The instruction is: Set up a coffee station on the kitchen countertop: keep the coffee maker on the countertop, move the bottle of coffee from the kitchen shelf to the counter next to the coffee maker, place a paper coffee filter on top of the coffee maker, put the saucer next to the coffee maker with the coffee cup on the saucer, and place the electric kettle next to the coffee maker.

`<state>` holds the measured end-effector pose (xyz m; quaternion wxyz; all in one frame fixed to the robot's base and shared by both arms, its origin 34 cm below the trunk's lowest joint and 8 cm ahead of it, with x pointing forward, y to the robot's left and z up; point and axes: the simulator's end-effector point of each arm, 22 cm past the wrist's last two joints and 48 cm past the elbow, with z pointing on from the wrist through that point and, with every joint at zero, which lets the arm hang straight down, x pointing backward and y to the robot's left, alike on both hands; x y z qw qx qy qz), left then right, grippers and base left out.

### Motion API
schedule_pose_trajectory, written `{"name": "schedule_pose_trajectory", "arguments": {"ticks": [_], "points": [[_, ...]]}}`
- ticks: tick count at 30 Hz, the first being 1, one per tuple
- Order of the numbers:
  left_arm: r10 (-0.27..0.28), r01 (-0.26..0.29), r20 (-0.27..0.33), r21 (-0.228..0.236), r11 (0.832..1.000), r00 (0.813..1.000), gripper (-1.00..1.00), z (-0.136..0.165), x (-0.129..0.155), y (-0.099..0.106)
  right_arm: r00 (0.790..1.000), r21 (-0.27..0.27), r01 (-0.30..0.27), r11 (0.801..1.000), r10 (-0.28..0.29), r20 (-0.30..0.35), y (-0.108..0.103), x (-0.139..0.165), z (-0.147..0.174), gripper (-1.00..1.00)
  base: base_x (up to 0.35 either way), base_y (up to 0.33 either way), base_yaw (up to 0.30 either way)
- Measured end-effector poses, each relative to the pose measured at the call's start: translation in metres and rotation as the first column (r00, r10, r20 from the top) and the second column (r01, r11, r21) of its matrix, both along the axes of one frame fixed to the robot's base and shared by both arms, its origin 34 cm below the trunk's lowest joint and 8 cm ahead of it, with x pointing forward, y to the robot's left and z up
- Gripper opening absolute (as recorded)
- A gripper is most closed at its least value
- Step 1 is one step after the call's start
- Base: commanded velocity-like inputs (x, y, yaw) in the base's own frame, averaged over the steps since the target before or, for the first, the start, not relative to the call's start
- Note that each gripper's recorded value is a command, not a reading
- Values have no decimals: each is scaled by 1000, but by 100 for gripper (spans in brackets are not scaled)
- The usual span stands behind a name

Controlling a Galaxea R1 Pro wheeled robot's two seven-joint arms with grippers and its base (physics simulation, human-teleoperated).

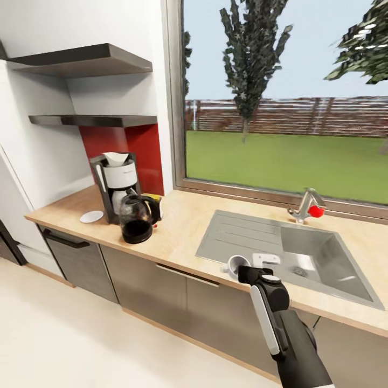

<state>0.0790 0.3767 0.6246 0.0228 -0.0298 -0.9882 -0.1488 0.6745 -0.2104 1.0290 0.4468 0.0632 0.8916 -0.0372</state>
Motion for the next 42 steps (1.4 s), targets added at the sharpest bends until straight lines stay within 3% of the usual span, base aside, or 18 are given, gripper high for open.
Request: {"name": "schedule_pose_trajectory", "arguments": {"ticks": [16,33,42], "points": [[1,-1,0,0,1000,1000,100,0,0,0,1000,0,-1,1000,1,0,1,0,0,-100,0,312,0],[1,-1,8,1,1000,1000,100,0,3,1,1000,-2,-4,1000,4,9,2,0,5,-100,0,312,230],[0,0,8,3,1000,1000,100,0,3,2,1000,-2,-3,1000,3,10,1,0,5,-100,108,312,30]]}}
